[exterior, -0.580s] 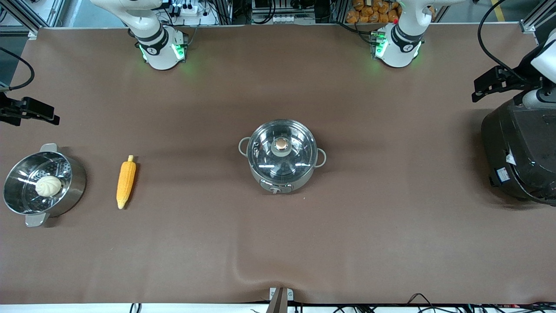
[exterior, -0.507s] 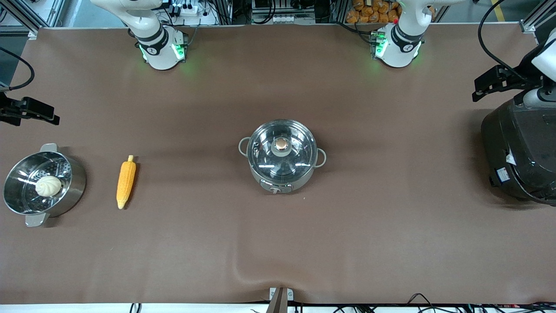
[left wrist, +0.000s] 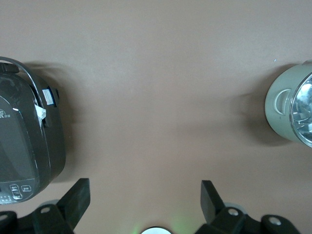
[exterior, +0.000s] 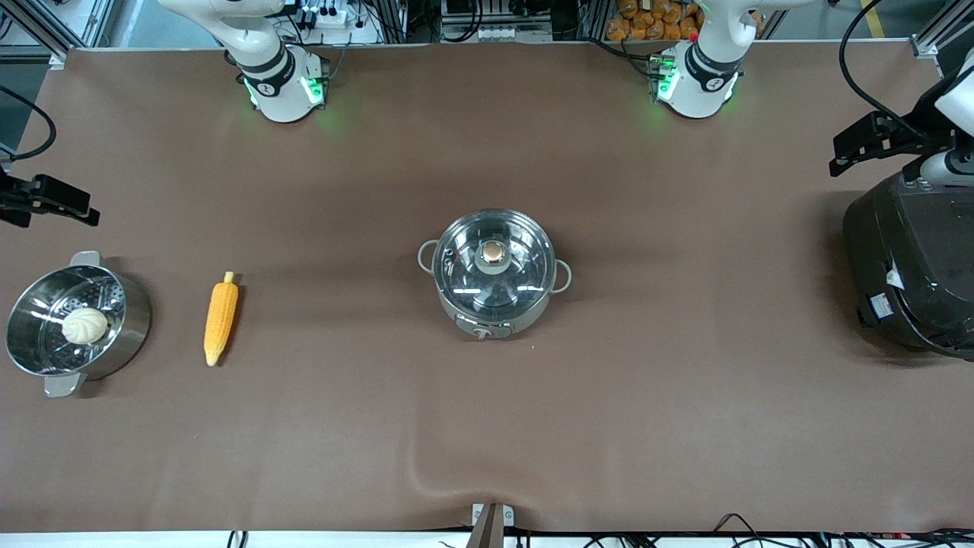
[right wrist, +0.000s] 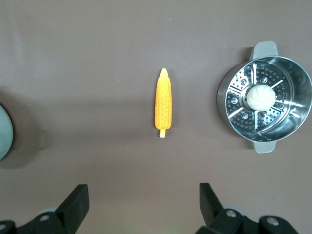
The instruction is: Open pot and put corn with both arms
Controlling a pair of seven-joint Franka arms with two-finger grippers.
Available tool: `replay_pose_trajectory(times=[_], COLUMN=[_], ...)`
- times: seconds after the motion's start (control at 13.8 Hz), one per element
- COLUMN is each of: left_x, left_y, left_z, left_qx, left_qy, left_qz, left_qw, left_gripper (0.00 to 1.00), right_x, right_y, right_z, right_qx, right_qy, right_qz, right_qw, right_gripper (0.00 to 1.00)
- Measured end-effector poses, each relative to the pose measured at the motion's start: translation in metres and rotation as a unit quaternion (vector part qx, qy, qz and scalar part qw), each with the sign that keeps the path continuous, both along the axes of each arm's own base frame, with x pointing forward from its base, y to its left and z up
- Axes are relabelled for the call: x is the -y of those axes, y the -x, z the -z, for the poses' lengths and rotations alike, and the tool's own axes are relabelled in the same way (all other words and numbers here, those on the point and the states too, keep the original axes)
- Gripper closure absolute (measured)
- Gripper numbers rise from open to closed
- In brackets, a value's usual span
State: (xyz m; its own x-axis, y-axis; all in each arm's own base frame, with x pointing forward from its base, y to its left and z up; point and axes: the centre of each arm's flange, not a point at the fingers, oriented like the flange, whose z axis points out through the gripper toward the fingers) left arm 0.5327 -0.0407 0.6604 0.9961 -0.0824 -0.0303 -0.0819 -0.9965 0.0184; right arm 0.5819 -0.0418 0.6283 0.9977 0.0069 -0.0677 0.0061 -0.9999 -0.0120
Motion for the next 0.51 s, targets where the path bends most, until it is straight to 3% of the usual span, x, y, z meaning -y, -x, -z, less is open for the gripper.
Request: replay_pose_trajectory(times=[0.51], left_x=[0.0002], left_y=[-0.0014], left_z=[0.0027], left_qx=[-0.003], left_qy=[0.000], left_qz=[0.000], left_qw=[1.000], left_gripper=[0.00], right_x=[0.0000], right_y=[0.0000], right_z=[0.0003], right_qx=[0.000], right_qy=[0.000], right_qz=[0.000], right_qw=[1.000], right_gripper=[0.00])
